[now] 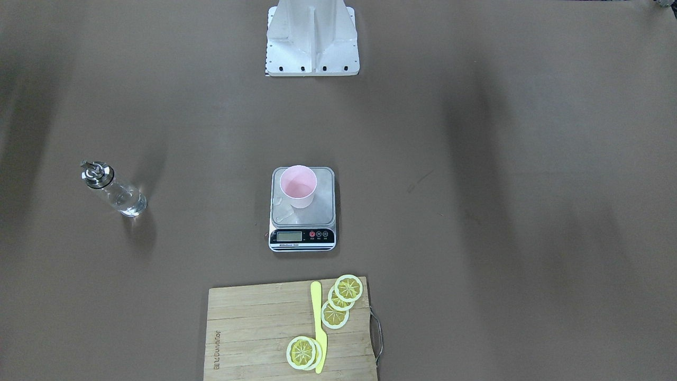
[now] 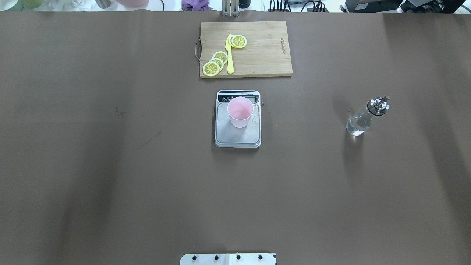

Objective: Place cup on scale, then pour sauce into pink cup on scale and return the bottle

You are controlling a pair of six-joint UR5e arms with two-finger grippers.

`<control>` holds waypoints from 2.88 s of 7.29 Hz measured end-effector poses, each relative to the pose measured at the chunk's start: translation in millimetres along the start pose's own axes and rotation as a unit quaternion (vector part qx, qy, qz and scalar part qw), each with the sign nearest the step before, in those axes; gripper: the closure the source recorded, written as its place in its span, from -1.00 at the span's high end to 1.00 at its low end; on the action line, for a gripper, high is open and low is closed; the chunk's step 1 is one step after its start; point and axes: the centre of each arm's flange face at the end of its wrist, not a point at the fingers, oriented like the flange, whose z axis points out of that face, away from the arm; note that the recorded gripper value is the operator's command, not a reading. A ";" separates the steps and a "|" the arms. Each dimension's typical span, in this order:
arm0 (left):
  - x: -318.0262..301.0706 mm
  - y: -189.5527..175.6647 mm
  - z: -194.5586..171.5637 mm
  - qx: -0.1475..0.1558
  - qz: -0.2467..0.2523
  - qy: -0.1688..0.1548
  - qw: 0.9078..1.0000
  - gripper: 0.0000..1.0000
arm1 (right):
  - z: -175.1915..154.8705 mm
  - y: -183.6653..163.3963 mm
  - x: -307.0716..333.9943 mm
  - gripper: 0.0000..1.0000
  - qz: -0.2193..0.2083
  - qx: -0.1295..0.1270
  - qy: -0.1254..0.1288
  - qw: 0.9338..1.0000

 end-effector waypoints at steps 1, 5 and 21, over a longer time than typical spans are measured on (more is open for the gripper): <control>0.5 -0.2 -0.5 0.001 0.001 0.000 1.000 0.96 | -3.8 0.2 -2.0 1.00 -0.004 0.005 0.004 1.000; 2.1 -1.1 -1.9 0.002 0.002 0.002 1.000 0.96 | -14.9 3.6 -13.9 1.00 -0.038 0.016 0.000 0.999; -4.5 -4.9 5.0 -0.004 -0.004 0.004 1.000 0.96 | -15.1 5.6 -18.5 1.00 -0.047 0.014 -0.021 0.999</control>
